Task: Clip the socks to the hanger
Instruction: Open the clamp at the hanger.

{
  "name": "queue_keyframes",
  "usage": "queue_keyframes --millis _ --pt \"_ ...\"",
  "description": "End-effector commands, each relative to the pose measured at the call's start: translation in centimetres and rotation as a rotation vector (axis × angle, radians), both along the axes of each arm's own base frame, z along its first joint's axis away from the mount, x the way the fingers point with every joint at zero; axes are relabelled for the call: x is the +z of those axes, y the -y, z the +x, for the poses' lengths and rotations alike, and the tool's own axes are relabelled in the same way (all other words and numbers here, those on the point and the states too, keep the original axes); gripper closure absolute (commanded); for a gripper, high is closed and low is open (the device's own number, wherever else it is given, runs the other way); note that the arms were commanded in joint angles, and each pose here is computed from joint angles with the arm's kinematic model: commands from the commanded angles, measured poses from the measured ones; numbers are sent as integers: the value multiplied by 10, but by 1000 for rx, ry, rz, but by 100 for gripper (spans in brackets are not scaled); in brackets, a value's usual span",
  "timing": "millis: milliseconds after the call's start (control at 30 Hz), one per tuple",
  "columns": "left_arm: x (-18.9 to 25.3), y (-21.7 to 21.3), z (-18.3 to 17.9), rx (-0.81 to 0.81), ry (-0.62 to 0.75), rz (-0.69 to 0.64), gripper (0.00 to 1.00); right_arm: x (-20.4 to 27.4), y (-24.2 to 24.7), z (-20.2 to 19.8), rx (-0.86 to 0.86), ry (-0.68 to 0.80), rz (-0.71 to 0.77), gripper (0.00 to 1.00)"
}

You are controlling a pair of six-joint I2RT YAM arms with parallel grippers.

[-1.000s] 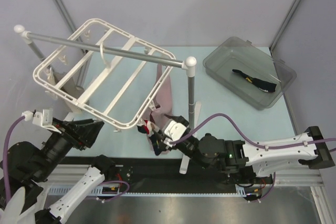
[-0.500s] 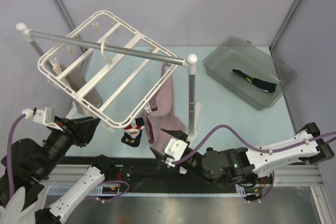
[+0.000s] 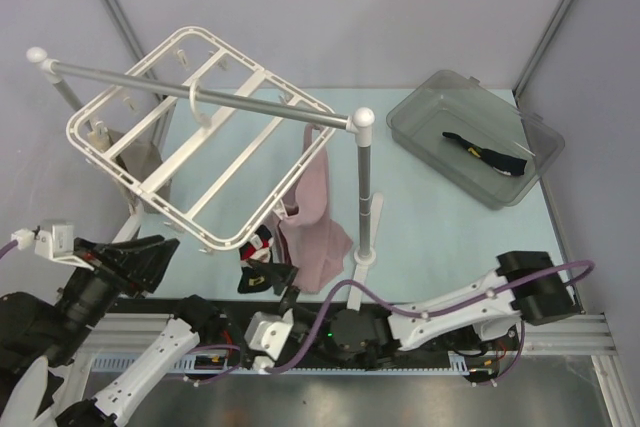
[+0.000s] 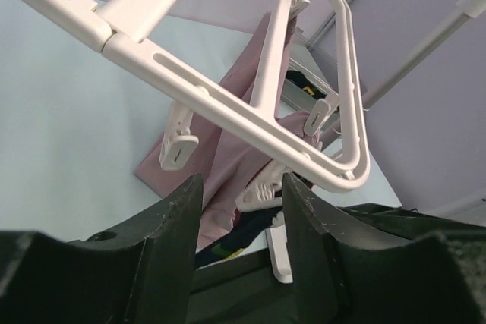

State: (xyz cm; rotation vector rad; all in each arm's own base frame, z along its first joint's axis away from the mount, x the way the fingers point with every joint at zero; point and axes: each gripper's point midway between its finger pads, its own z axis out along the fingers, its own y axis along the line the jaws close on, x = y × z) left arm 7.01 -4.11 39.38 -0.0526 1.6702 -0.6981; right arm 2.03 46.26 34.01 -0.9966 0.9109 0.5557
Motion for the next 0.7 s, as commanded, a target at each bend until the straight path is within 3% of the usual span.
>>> queue_keyframes --millis 0,100,233,300,333,433,667 --pt "7 -4 -20 -32 6 -57 49 55 -11 7 -36 88 205 1" --pt "14 -14 -28 -8 30 -64 48 59 -32 12 -36 101 242 3" --pt "22 -24 -38 5 56 -52 48 65 -44 22 -118 109 326 19" --pt "23 -25 -38 10 54 -44 49 66 -53 21 -124 125 344 22" --pt "26 -27 -40 11 65 -42 49 66 -56 22 -124 127 344 30" --pt "31 -30 -41 19 82 -34 49 63 -64 26 -146 104 336 41" --pt "34 -28 -42 3 101 -34 49 53 -64 40 -200 53 346 37"
